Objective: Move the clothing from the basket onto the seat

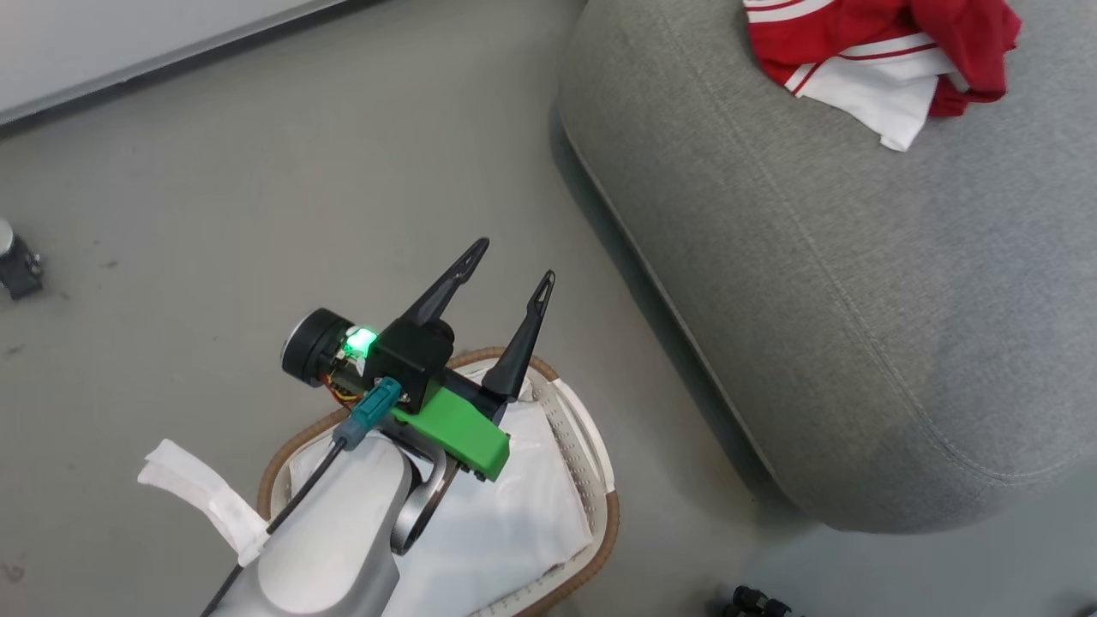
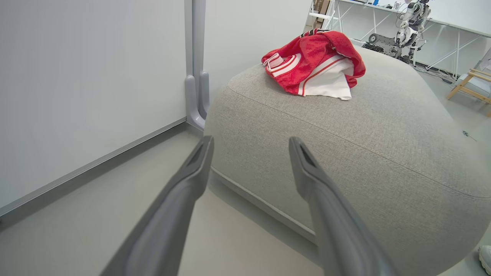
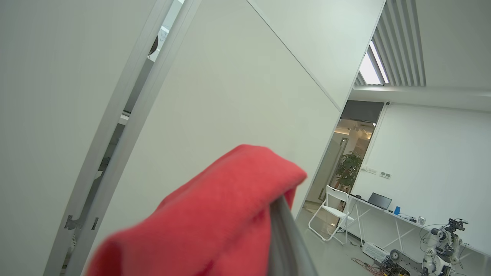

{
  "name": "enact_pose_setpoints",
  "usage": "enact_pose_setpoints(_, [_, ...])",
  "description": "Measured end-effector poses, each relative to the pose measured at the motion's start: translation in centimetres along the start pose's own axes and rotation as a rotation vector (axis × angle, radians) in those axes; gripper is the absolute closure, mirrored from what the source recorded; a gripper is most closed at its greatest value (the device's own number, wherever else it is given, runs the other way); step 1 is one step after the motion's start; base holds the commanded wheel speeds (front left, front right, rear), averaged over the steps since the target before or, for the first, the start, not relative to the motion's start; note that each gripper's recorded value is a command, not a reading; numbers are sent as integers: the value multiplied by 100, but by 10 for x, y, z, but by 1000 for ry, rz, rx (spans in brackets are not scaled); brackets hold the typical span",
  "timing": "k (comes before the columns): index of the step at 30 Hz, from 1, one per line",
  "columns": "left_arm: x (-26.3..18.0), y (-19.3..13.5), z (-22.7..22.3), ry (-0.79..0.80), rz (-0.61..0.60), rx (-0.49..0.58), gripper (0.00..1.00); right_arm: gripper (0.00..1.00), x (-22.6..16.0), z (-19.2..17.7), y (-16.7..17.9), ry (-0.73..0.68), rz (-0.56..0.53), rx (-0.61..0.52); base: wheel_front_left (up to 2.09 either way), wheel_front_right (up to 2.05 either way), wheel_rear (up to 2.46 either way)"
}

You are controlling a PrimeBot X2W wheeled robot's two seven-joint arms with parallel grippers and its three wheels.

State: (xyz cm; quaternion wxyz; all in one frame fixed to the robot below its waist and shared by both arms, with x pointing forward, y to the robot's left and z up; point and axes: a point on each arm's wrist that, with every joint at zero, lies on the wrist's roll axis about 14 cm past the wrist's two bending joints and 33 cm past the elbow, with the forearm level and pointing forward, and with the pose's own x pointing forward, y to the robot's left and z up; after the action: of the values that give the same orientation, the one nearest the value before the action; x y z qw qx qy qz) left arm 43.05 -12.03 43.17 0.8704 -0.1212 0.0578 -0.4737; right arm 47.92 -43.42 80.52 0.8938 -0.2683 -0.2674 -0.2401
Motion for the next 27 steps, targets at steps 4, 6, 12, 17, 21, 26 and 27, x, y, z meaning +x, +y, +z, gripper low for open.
enact_pose_setpoints(4, [-1, 20, -9, 2, 29, -6, 0, 100, 12, -42, 18, 88, 29, -46, 0, 0, 0])
enact_pose_setpoints(6, [-7, 49, -26, 23, 84, -8, 0, 100, -2, -118, 53, 253, 41, 2, 0, 0, 0])
enact_pose_setpoints(12, [-23, 71, -55, 74, 144, -35, 0, 100, -65, -210, 118, 478, 138, 23, 0, 0, 0])
enact_pose_setpoints(17, [-34, 82, -67, 104, 185, -49, 0, 100, -113, -245, 155, 591, 202, 59, 0, 0, 0])
enact_pose_setpoints(21, [-34, 80, -60, 90, 192, -53, 0, 100, -142, -251, 160, 644, 231, 62, 0, 0, 0])
enact_pose_setpoints(26, [-28, 71, -43, 52, 185, -61, 0, 100, -169, -245, 164, 678, 260, 78, 0, 0, 0])
enact_pose_setpoints(27, [-28, 68, -41, 51, 180, -59, 0, 100, -174, -243, 164, 682, 260, 88, 0, 0, 0])
